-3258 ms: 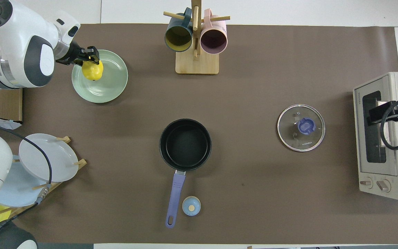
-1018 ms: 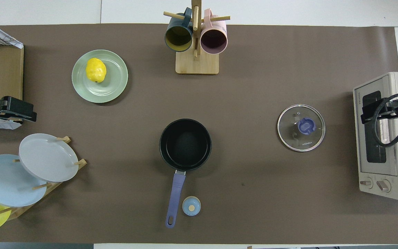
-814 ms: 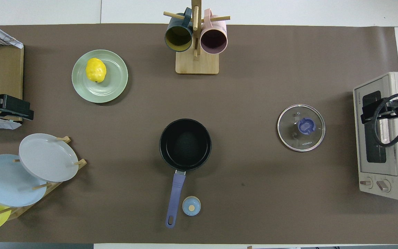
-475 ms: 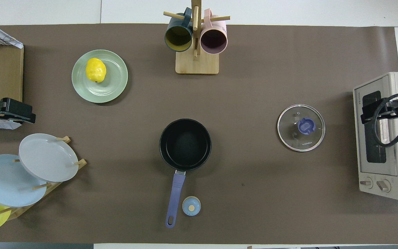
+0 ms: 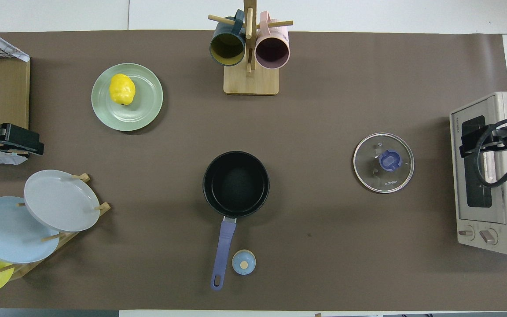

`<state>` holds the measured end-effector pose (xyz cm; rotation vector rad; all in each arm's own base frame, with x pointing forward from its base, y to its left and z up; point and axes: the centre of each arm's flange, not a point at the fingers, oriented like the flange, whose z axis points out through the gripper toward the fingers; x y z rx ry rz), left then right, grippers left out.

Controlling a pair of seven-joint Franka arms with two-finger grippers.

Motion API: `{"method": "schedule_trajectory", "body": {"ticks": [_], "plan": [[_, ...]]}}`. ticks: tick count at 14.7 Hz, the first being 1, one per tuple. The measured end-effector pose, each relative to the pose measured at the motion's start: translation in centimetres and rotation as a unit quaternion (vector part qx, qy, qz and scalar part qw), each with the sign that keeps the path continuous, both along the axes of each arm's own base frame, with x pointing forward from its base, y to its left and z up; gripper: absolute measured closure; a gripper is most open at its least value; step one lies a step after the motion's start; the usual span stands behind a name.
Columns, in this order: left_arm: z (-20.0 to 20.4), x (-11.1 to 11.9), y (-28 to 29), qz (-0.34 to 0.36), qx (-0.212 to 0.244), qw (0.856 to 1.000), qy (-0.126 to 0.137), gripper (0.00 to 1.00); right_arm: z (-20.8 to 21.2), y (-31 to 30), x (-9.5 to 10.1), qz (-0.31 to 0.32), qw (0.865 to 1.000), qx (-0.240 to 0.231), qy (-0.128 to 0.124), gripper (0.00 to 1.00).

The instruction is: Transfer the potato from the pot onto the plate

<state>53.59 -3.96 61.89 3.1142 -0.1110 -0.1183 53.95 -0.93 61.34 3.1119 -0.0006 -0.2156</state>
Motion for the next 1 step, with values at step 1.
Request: {"method": "schedule_trajectory", "body": {"ticks": [1], "plan": [[0.02, 0.03, 0.06, 0.000, 0.000, 1.000, -0.001, 0.00, 0.01, 0.00, -0.01, 0.000, 1.000, 0.000, 0.000, 0.00]]}}
